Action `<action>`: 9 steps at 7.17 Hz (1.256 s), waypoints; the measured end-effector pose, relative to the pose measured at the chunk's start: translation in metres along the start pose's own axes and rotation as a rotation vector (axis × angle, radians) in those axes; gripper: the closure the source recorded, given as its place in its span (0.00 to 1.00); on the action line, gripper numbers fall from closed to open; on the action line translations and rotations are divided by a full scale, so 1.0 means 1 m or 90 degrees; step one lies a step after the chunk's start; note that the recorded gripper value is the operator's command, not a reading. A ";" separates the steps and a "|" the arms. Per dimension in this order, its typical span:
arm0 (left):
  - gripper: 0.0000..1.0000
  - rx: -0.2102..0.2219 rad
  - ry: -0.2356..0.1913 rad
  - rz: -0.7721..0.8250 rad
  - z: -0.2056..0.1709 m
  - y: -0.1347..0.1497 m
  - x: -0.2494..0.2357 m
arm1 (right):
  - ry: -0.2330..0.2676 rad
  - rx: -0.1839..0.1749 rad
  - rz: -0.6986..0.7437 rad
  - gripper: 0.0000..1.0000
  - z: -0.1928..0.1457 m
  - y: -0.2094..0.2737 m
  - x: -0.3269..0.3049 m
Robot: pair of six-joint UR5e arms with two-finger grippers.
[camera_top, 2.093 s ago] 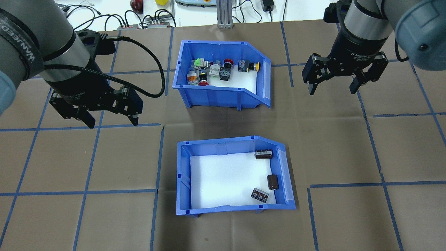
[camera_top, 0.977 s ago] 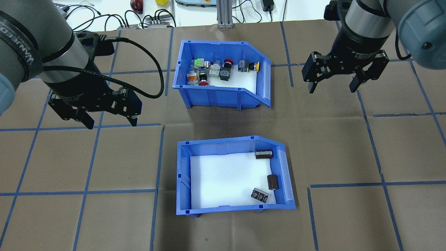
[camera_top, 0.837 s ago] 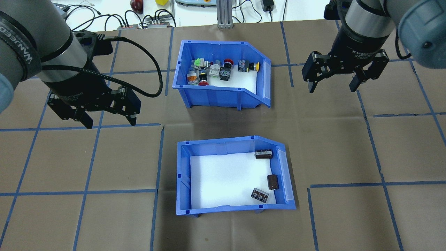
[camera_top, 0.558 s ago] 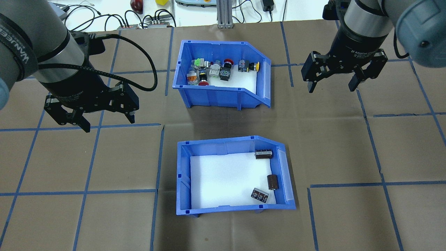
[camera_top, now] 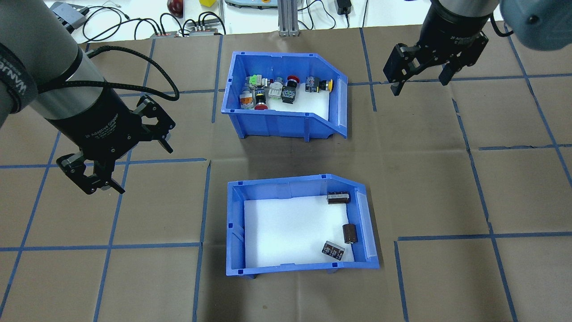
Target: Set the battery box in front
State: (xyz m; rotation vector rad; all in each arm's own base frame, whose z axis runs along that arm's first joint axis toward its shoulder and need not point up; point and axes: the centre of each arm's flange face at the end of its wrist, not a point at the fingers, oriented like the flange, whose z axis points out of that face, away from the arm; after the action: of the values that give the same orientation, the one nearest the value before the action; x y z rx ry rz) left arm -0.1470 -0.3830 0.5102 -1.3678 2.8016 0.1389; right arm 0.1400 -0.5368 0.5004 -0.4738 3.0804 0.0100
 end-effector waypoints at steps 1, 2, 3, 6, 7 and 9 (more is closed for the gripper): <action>0.01 -0.009 0.003 -0.085 0.003 0.006 -0.004 | 0.001 0.000 -0.087 0.00 0.001 -0.023 -0.004; 0.01 -0.029 0.007 -0.176 0.011 0.017 -0.011 | 0.002 -0.004 -0.180 0.00 0.009 -0.050 -0.018; 0.01 -0.048 0.004 -0.247 0.025 0.032 -0.021 | 0.006 -0.006 -0.276 0.00 0.016 -0.076 -0.042; 0.01 -0.049 0.032 -0.327 0.084 0.082 -0.035 | 0.012 -0.004 -0.537 0.00 0.042 -0.129 -0.139; 0.01 -0.056 0.050 -0.346 0.105 0.099 -0.033 | 0.009 -0.011 -0.613 0.00 0.057 -0.135 -0.169; 0.01 -0.108 0.083 -0.404 0.147 0.130 -0.029 | 0.010 -0.011 -0.729 0.00 0.075 -0.142 -0.200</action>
State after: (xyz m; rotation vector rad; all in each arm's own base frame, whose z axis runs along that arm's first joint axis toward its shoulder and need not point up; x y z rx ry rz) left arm -0.2346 -0.2676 0.3751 -2.2946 2.3301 0.2809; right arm 0.3747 -0.6117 0.4305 -2.0792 2.3451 0.0081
